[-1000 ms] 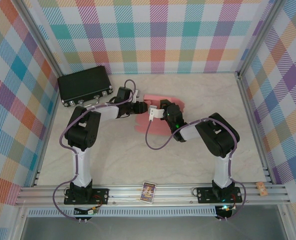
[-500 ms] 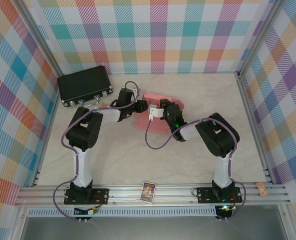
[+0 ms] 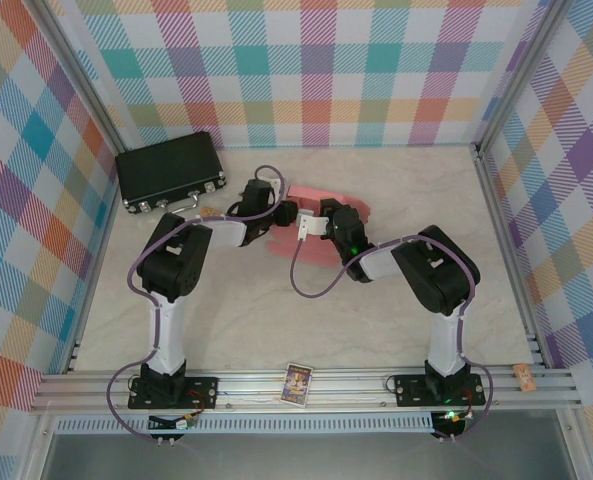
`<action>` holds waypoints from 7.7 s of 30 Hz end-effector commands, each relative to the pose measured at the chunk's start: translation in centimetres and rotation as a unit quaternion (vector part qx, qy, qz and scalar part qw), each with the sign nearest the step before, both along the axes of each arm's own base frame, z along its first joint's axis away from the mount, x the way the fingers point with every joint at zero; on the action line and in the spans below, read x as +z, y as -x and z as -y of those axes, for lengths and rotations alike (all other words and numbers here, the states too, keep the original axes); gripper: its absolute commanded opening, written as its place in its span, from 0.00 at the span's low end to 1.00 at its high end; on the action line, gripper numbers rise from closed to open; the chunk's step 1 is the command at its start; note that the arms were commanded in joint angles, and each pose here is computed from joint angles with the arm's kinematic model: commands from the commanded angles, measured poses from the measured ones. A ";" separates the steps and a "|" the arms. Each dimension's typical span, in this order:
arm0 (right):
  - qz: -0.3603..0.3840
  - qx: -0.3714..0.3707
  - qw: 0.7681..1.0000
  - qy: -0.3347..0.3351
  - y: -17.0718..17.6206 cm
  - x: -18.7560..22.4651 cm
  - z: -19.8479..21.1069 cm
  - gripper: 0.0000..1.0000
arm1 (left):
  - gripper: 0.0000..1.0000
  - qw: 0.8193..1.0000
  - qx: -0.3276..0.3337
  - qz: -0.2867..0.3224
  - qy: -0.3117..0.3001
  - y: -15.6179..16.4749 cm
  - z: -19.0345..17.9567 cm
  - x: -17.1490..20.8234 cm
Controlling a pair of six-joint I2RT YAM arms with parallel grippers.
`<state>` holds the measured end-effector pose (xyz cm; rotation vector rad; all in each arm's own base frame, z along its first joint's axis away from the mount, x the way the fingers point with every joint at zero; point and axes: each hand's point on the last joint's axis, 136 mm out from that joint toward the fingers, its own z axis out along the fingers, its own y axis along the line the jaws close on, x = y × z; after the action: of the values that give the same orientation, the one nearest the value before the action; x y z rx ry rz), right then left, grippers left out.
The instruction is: Fold the paper box
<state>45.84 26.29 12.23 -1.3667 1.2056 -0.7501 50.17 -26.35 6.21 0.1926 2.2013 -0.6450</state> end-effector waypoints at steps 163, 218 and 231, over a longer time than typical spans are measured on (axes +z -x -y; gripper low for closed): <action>-0.672 -0.127 0.612 -0.397 6.8 -2.0 2.7 0.52 | 0.02 0.984 0.108 -0.037 -0.134 9.7 -6.4 -1.6; -0.685 -0.148 0.561 -0.441 6.8 -2.6 0.6 0.52 | 0.02 0.993 0.054 -0.093 -0.048 9.6 -3.4 1.1; -0.594 -0.218 0.607 -0.481 5.1 -2.5 3.6 0.58 | 0.02 0.992 0.057 -0.095 -0.066 9.9 -3.9 0.6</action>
<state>40.01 24.14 8.65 -0.5202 2.5425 0.8687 40.38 -21.37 6.05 0.0413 2.4207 -0.4226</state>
